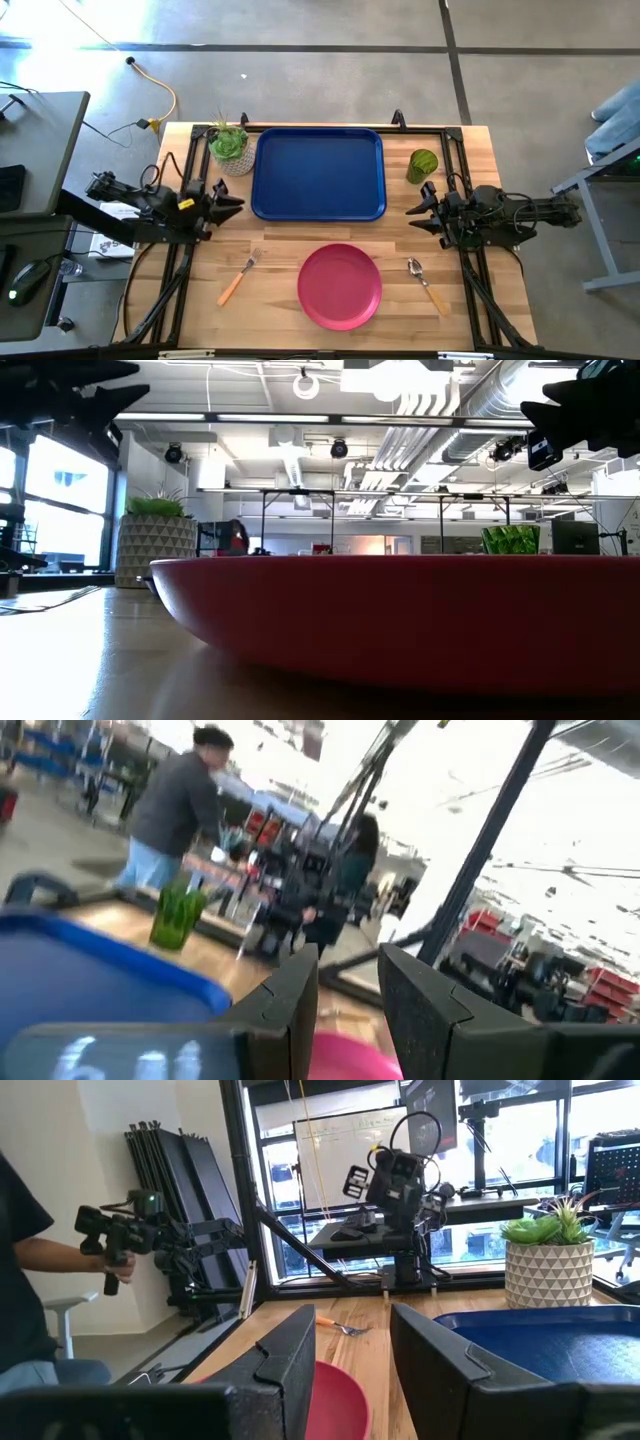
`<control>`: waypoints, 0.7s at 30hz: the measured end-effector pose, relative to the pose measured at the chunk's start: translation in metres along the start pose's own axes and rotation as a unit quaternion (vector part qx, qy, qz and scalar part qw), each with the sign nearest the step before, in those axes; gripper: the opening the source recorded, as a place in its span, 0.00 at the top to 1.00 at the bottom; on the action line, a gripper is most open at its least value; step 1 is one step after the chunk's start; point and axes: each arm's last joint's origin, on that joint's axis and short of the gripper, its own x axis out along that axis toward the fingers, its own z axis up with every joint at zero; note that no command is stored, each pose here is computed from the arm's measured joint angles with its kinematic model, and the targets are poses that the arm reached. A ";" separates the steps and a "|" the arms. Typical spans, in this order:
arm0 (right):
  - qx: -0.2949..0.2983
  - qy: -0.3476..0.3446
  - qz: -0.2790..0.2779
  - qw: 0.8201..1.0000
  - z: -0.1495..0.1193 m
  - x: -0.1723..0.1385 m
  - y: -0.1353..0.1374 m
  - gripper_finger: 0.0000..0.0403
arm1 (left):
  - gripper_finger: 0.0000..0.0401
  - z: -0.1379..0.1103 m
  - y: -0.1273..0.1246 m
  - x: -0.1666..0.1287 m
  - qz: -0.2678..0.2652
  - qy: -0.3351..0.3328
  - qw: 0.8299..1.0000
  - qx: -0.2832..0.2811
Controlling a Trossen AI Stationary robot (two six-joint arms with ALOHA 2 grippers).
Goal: Pick and place plate/cup/fork/spoon on tray
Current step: Put the orange fork on the left on the blue tray
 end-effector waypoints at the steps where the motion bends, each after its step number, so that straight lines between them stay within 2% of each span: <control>1: 0.000 0.000 0.000 1.000 0.000 0.000 0.000 0.69 | 0.76 0.002 0.000 0.000 -0.001 -0.009 1.000 0.010; 3: 0.000 0.000 0.000 1.000 0.000 0.000 0.000 0.69 | 0.76 0.006 -0.001 0.000 0.006 -0.030 0.999 0.024; 8: 0.000 0.000 0.000 1.000 0.000 0.000 0.000 0.69 | 0.76 0.012 0.000 -0.001 0.042 -0.072 0.997 0.003; 13: 0.000 0.000 0.000 1.000 0.000 0.000 0.000 0.69 | 0.76 0.017 -0.001 -0.002 0.036 -0.095 0.995 -0.008; 17: 0.000 0.000 0.000 1.000 0.000 0.000 0.000 0.69 | 0.76 0.030 -0.004 -0.002 0.047 -0.115 0.992 -0.015; 21: 0.000 -0.001 -0.005 1.000 0.000 0.000 0.000 0.69 | 0.76 0.050 -0.010 0.000 0.080 -0.120 0.989 0.020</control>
